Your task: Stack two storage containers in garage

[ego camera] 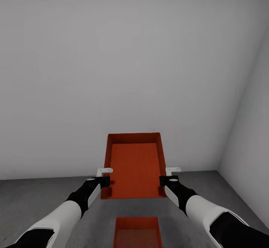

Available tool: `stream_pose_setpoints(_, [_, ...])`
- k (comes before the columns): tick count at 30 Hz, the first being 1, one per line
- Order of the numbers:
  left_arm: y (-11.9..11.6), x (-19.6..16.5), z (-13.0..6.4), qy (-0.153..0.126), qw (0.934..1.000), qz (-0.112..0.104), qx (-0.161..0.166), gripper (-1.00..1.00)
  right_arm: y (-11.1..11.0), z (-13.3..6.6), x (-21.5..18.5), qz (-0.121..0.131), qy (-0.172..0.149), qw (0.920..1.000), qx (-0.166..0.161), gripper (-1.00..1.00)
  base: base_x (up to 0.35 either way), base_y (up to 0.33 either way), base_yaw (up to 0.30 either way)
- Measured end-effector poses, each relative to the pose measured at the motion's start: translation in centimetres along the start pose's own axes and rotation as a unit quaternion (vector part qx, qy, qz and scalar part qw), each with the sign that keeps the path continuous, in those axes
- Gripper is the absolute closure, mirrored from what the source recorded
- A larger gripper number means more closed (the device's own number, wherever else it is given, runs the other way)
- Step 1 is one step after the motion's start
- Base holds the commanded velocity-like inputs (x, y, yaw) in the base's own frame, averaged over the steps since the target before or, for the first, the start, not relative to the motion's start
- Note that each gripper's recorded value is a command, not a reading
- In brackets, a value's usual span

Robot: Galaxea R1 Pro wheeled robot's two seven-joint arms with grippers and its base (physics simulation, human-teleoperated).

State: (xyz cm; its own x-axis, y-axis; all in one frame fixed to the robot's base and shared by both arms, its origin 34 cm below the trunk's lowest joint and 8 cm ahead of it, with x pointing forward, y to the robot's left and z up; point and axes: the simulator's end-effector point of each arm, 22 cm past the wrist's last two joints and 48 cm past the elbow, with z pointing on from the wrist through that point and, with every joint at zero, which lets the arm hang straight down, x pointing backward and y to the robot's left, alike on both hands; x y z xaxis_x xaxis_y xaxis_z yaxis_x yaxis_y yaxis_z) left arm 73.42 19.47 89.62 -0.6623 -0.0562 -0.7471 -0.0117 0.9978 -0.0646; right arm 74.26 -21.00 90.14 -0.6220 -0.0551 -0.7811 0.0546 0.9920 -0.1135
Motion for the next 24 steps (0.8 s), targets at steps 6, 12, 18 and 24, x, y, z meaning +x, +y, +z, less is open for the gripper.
stream_pose_setpoints(6, [0.0, 0.5, 0.3, 0.005, 1.0000, 0.000, 0.000, 1.00, 0.1, 0.3, 0.5, -0.001, 0.005, 1.0000, 0.000, 1.00, 0.000, 0.000, 0.000])
stream_pose_setpoints(12, [0.1, 1.0, 0.7, 0.010, 1.0000, 0.000, -0.001, 1.00, 0.1, 0.6, 1.0, -0.001, 0.010, 1.0000, -0.001, 1.00, 0.000, 0.000, 0.000])
stream_pose_setpoints(18, [0.1, 1.5, 1.0, 0.015, 0.9999, -0.001, -0.001, 1.00, 0.2, 0.9, 1.6, -0.002, 0.014, 0.9999, -0.001, 1.00, 0.000, 0.000, 0.000])
stream_pose_setpoints(24, [0.2, 2.0, 1.3, 0.019, 0.9998, -0.001, -0.001, 1.00, 0.3, 1.2, 2.1, -0.002, 0.019, 0.9998, -0.001, 1.00, 0.000, 0.000, 0.000])
